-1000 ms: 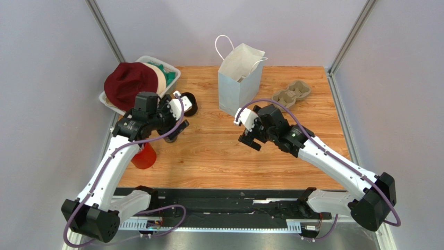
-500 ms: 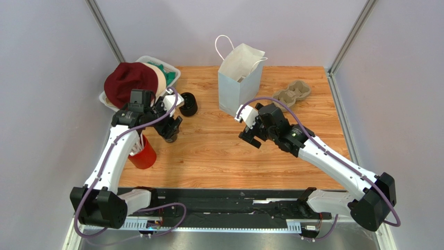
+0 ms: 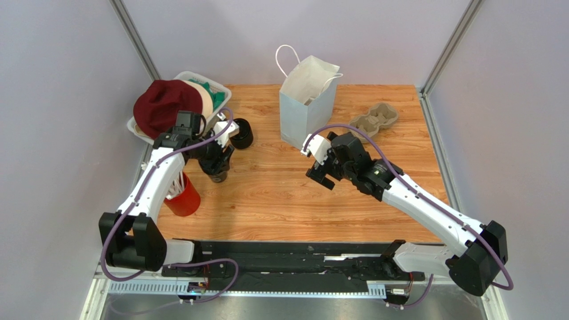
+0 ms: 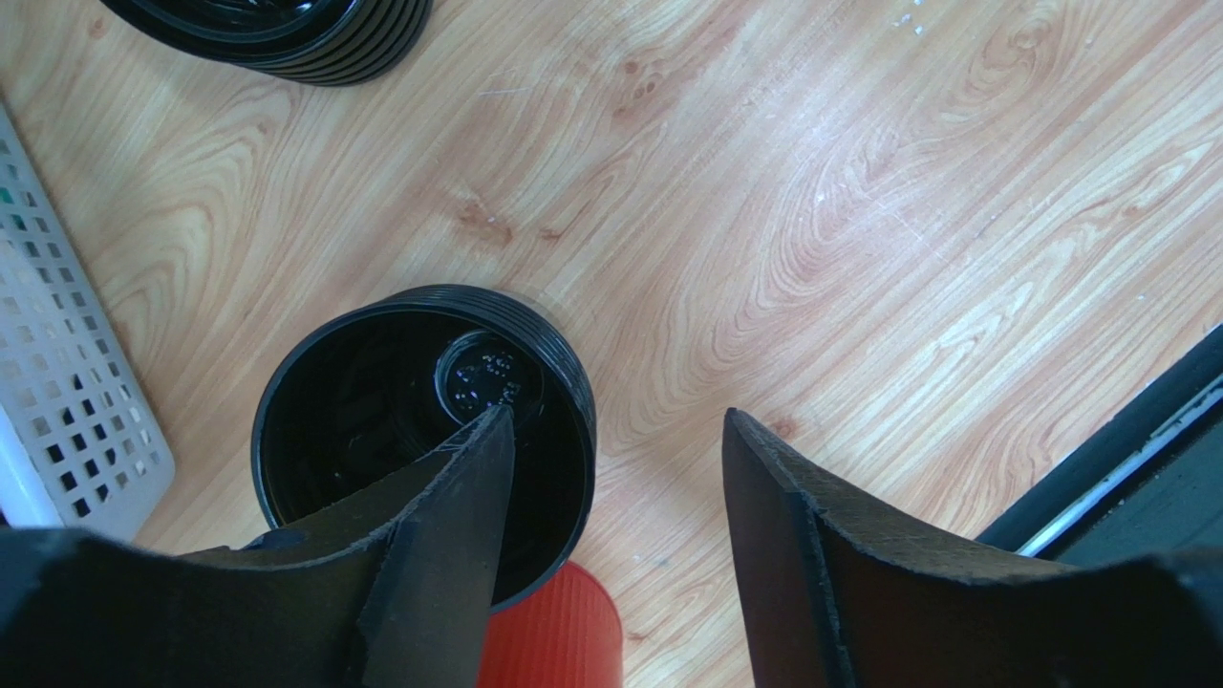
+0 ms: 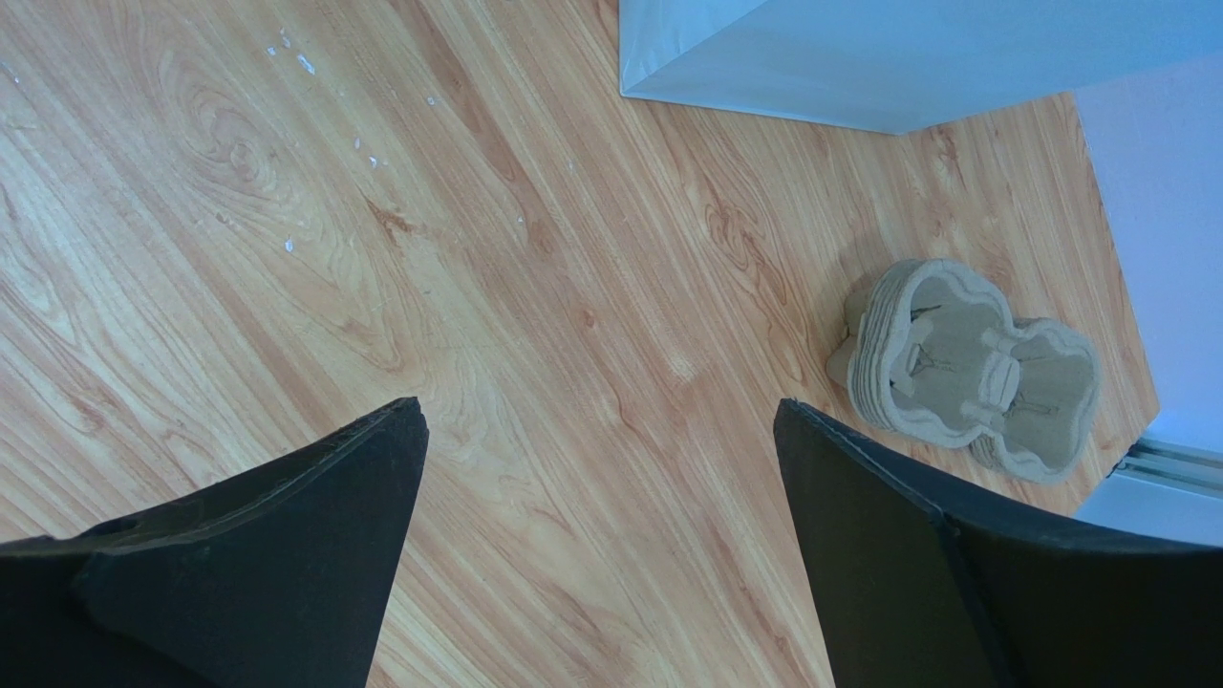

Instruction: Pack the takeout coffee

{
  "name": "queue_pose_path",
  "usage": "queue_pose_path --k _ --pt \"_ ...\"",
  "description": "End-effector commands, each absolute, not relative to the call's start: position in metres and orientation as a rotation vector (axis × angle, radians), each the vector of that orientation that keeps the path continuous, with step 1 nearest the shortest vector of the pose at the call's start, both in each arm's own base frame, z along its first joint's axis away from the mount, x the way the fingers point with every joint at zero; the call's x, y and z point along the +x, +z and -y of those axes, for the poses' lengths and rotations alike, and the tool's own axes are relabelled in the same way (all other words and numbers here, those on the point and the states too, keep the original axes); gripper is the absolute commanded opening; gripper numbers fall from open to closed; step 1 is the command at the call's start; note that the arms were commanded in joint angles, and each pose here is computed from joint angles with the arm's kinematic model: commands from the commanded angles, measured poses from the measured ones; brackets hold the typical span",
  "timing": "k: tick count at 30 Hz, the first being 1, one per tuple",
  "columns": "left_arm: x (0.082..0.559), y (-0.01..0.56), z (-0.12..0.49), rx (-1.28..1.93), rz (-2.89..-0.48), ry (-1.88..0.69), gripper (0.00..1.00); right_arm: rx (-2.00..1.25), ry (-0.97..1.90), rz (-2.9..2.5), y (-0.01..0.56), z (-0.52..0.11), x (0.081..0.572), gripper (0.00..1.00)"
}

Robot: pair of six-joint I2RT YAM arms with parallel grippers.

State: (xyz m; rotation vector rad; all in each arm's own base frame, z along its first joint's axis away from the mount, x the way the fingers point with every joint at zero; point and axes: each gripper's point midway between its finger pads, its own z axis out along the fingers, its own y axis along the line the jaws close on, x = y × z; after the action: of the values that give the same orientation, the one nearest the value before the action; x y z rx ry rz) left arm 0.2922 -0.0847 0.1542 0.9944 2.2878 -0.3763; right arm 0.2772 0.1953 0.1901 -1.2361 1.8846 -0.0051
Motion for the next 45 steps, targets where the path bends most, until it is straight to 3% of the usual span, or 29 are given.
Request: queue_pose_path --k 1,7,15,21,45 --pt "0.305 0.167 0.085 0.963 -2.244 -0.353 0.61 -1.17 0.008 -1.845 0.21 -0.202 0.287 0.99" --pt "0.308 0.159 0.082 0.948 -2.277 -0.34 0.51 -1.182 0.009 -1.851 0.206 -0.202 0.287 0.99" --pt "0.312 0.151 0.08 0.938 -2.31 -0.333 0.5 -1.181 0.014 -1.842 0.209 -0.202 0.285 0.99" --pt "0.313 0.152 0.079 0.932 -2.308 -0.322 0.43 -1.181 0.013 -1.844 0.209 -0.202 0.286 0.99" --pt "0.316 0.145 0.076 0.921 -2.339 -0.311 0.31 -1.191 0.01 -1.846 0.207 -0.202 0.285 0.99"
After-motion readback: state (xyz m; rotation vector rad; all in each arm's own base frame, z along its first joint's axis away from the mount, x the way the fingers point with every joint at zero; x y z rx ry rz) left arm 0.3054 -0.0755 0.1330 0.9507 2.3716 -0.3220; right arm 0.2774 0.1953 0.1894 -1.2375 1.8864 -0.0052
